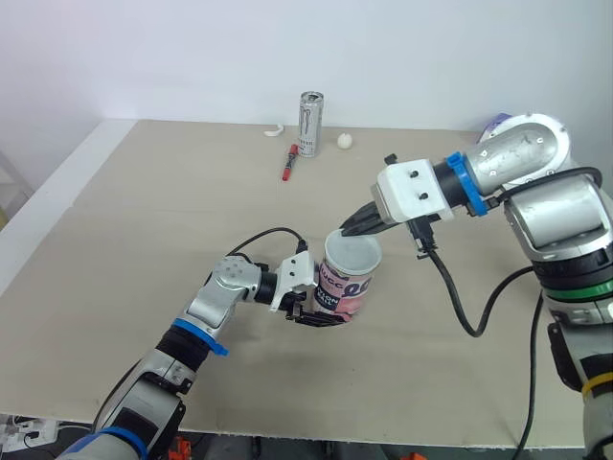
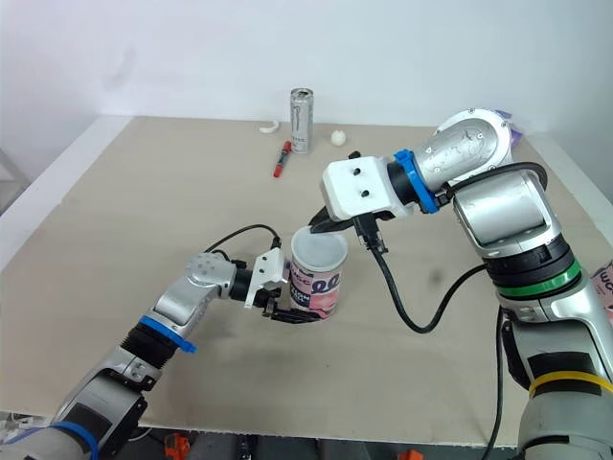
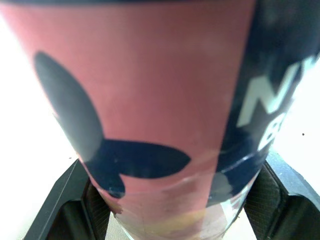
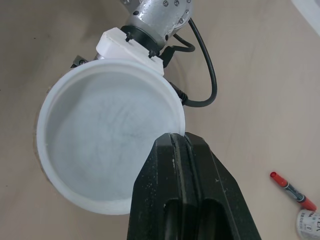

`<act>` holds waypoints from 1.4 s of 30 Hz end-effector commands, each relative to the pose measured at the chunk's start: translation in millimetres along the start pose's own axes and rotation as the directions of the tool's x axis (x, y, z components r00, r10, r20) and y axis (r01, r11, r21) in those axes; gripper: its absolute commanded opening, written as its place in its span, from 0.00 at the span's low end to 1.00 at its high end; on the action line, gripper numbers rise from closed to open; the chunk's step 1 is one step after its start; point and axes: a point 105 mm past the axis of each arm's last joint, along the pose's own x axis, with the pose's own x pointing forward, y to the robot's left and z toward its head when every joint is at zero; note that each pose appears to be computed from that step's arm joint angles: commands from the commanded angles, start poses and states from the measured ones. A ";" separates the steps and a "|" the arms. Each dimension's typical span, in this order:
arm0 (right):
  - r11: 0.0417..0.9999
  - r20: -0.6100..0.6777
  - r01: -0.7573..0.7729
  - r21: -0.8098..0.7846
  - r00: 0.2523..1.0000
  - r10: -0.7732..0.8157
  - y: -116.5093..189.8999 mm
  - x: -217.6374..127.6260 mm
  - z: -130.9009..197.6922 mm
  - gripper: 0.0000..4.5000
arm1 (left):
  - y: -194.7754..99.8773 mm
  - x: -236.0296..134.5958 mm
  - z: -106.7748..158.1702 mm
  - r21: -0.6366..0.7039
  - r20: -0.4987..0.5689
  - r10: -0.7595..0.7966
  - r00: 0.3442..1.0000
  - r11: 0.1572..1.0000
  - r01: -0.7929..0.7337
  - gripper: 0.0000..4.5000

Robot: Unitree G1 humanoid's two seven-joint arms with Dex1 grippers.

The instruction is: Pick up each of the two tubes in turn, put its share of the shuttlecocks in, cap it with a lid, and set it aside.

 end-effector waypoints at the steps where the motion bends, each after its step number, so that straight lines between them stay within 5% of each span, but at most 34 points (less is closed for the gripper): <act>1: 0.999 -0.014 0.006 -0.032 1.000 -0.007 -0.2 -6.9 3.4 0.01 | -1.9 -4.1 -22.5 -0.076 -0.066 0.011 0.998 0.997 -0.016 0.69; 11: 1.000 -0.008 0.004 -0.004 1.000 -0.004 1.2 -8.1 3.0 0.01 | -2.0 -5.1 -23.1 -0.080 -0.067 0.012 0.998 0.997 -0.017 0.69; 15: 1.000 0.002 0.019 0.003 1.000 -0.019 0.6 -10.0 3.9 0.28 | -1.9 -5.5 -23.6 -0.081 -0.069 0.011 0.998 0.997 -0.017 0.69; 18: 0.999 0.024 0.054 0.001 0.998 -0.054 -2.8 -12.9 7.4 0.60 | -1.7 -5.6 -23.5 -0.081 -0.069 0.011 0.998 0.997 -0.017 0.69; 24: 0.986 0.057 0.153 0.064 0.986 -0.156 -13.5 -31.5 9.7 0.60 | -1.6 -6.1 -23.4 -0.080 -0.071 0.010 0.997 0.997 -0.016 0.69; 32: 0.908 0.260 0.209 0.363 0.913 -0.314 -11.7 -57.2 29.1 0.60 | -2.1 -7.1 -23.4 -0.078 -0.069 0.014 0.998 0.997 -0.019 0.69; 36: 0.882 0.272 0.156 0.445 0.915 -0.299 7.1 -39.2 26.4 0.19 | -2.6 -6.3 -21.9 -0.075 -0.063 0.012 0.998 0.997 -0.017 0.69; 39: 0.861 0.247 0.133 0.490 0.927 -0.283 16.2 -23.6 20.6 0.19 | -2.7 -5.1 -20.6 -0.071 -0.059 0.011 0.998 0.997 -0.015 0.69; 42: 0.855 0.218 0.125 0.504 0.939 -0.266 21.6 -11.7 14.9 0.08 | -2.5 -4.8 -20.2 -0.070 -0.057 0.011 0.998 0.997 -0.015 0.69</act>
